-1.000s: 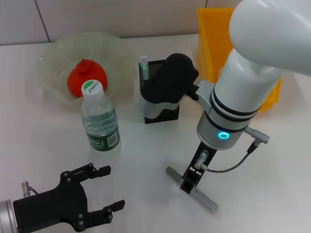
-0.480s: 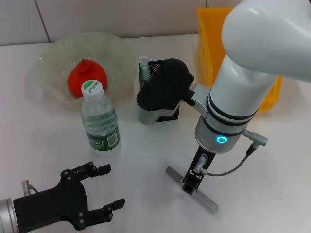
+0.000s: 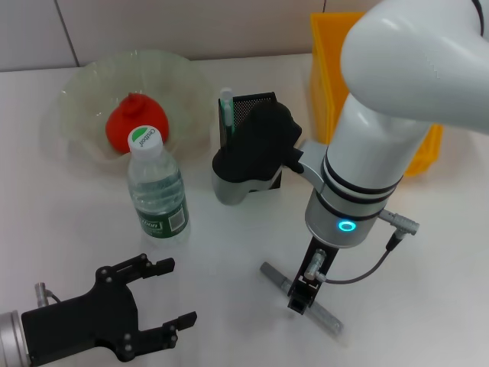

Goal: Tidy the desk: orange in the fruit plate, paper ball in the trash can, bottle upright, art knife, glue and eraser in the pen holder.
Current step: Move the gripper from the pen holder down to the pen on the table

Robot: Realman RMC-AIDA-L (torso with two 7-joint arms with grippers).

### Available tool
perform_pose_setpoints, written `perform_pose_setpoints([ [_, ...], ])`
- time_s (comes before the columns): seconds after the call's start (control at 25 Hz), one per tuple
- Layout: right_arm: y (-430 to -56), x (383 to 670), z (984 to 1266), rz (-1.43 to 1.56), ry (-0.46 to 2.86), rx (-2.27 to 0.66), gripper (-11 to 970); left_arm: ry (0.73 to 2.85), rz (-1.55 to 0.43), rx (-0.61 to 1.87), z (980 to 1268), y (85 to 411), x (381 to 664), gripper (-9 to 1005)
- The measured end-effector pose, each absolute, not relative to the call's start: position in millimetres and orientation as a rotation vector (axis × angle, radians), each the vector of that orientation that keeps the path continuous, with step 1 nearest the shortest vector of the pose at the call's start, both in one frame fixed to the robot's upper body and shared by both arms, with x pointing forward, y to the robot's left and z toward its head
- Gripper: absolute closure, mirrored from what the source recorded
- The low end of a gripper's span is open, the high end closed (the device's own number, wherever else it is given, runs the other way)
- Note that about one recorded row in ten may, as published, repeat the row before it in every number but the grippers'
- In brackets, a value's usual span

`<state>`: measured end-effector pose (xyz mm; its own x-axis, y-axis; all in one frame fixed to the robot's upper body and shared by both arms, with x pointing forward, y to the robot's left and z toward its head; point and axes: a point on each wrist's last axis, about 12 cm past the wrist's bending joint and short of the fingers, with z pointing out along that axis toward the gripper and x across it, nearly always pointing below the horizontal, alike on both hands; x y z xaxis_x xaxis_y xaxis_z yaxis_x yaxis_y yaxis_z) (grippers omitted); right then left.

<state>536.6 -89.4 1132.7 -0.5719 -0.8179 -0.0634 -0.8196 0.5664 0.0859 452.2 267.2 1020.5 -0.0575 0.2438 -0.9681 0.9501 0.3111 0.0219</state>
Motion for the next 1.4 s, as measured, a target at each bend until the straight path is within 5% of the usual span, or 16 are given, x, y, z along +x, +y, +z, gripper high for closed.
perform_pose_setpoints([
  [0.72,-86.7,536.8,1131.1,0.143,2.759,-1.470,633,1.525,-0.863,1.147,1021.9,265.2,453.1,214],
  [0.96,-87.1,537.3,1129.7,0.143,2.773,-1.470,800,1.524,-0.866,1.149,1021.9,264.3,453.6,214],
  [1.4,-85.5,537.6,1130.0,0.152,2.785,-1.484,792,1.526,-0.868,1.147,1021.7,264.3,453.3,214],
])
